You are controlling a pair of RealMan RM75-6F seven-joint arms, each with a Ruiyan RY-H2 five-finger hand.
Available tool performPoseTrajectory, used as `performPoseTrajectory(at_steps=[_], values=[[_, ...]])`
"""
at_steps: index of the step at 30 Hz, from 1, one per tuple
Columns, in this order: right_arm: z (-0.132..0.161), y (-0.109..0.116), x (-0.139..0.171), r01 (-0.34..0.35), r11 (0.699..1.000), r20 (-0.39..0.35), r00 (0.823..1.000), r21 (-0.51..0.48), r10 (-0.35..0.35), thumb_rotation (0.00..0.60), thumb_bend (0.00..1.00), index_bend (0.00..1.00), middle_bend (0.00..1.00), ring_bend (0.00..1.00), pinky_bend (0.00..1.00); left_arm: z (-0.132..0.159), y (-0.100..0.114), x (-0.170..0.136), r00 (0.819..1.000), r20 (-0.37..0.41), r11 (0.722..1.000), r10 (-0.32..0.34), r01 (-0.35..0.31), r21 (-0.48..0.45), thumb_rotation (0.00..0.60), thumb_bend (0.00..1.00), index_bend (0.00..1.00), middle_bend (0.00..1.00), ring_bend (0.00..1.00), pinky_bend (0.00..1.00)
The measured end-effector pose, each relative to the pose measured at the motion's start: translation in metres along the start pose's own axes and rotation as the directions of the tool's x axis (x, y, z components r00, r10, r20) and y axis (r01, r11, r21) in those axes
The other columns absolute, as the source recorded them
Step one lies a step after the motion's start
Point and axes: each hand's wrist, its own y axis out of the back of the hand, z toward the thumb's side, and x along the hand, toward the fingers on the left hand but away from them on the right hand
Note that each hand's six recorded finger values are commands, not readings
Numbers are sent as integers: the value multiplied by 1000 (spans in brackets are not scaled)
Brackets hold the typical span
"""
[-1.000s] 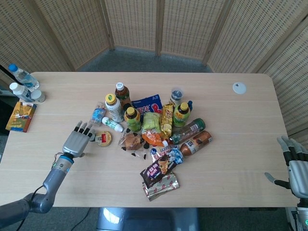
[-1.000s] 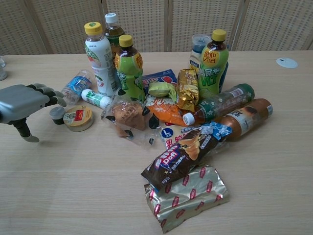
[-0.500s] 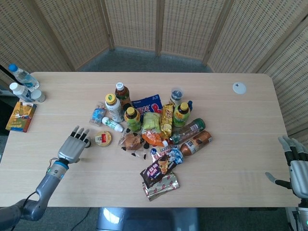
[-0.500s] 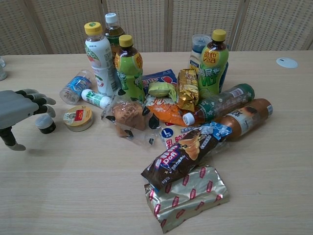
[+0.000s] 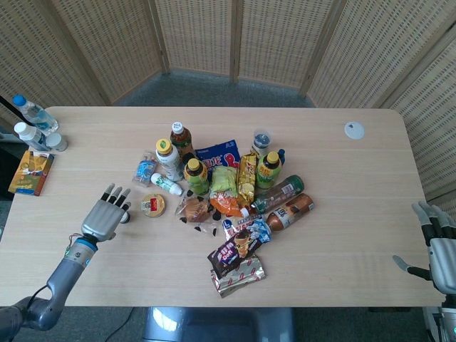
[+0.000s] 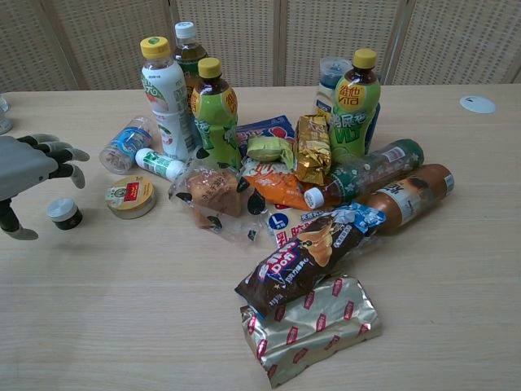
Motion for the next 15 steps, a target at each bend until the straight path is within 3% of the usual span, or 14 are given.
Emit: performPoseTrajectory(at_steps=[12, 15], values=[[-2, 1, 0, 2, 1000, 4, 1000, -7, -2, 586, 0, 0, 0, 0, 0, 11, -15, 15, 999, -18, 1000, -29, 29, 0, 600, 0, 270, 5, 1, 135], [-2, 1, 0, 2, 1000, 3, 1000, -6, -2, 586, 0, 0, 0, 0, 0, 9, -14, 17, 999, -29, 1000, -23, 23, -20, 600, 0, 280, 53, 60, 184]])
